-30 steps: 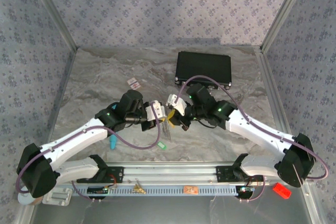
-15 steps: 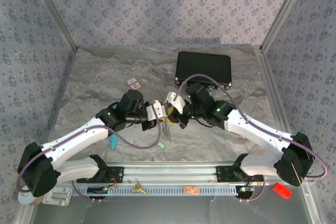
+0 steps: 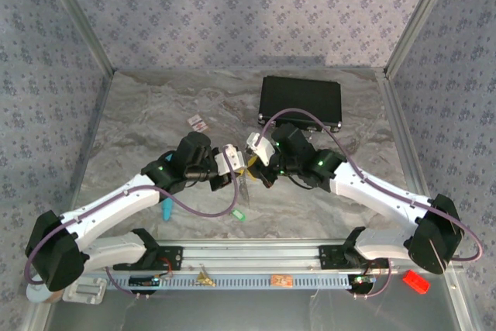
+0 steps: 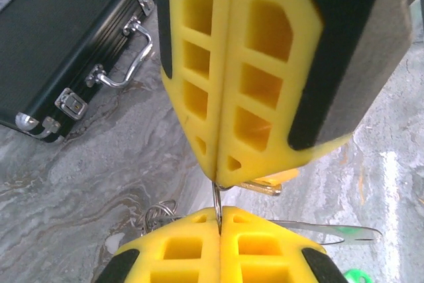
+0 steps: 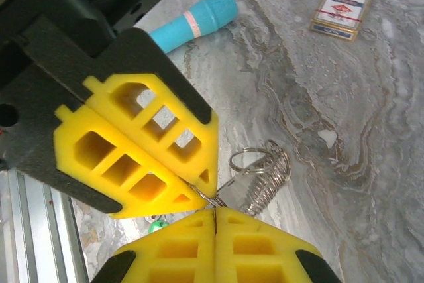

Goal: Put the keys on the keyring

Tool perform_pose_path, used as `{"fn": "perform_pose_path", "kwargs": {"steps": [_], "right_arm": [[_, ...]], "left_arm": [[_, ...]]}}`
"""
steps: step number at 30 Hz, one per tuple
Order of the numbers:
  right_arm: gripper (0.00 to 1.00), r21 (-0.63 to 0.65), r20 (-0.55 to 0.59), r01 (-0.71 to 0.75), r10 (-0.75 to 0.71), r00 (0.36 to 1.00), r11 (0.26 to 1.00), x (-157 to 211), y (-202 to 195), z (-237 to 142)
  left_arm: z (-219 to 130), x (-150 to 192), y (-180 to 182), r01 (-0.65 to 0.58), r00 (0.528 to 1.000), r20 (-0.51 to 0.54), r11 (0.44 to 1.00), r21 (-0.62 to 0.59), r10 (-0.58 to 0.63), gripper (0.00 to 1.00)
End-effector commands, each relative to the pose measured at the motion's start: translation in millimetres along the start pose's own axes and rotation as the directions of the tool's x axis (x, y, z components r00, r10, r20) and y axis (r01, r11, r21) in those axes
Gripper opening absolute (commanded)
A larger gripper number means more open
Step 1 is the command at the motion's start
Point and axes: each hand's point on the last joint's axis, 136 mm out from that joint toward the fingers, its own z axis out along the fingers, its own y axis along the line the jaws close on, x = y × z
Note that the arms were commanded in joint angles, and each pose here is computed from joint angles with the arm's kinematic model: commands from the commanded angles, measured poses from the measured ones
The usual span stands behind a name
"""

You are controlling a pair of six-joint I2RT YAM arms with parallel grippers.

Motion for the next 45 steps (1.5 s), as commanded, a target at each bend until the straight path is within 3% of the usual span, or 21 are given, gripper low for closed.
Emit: {"fn": "perform_pose_path", "kwargs": {"steps": [1,11,23,27,32,37,45], "right_arm": [[0.0,0.08,-0.013,-0.09,0.091,0.996,0.993,4.1,-14.8,4.1],[0.0,-0.012,0.027,-0.178,0.178,0.984,0.984,-2.1,1.1,10.5],[0.0,-0.021,0.03,-0.177,0.177,0.984,0.984,2.1,0.2,2.5],[0.0,0.056,0.091,-0.059,0.054,0.994,0.997,0.8,-7.7,-14.2],[0.0,0.232,0.08,0.214,-0.238,0.968,0.949,13.3,-27.5,-21.2],[0.0,0.239,0.076,0.504,-0.534,0.842,0.83,4.8,-15.1,-25.8],[0.0,0.174,0.056,0.742,-0.759,0.649,0.647,4.9,5.9,-25.2]], "left_arm": [[-10.3,-25.7,0.0,-0.02,0.993,0.115,1.0,-0.019,0.022,0.0],[-5.9,-15.2,17.0,-0.007,0.992,0.126,0.987,-0.16,0.027,0.0],[-6.3,-15.2,18.1,0.064,0.982,0.189,0.982,-0.176,-0.03,0.0],[-5.8,-15.1,13.3,0.074,0.981,0.187,0.987,-0.145,-0.046,0.0],[-5.0,-16.2,7.2,0.118,0.979,0.177,0.989,-0.085,-0.101,0.0],[-6.9,-21.9,-5.1,0.188,0.968,0.161,0.981,0.037,-0.191,0.0],[-4.1,-21.9,-11.1,0.257,0.951,0.131,0.952,0.165,-0.279,0.0]]}}
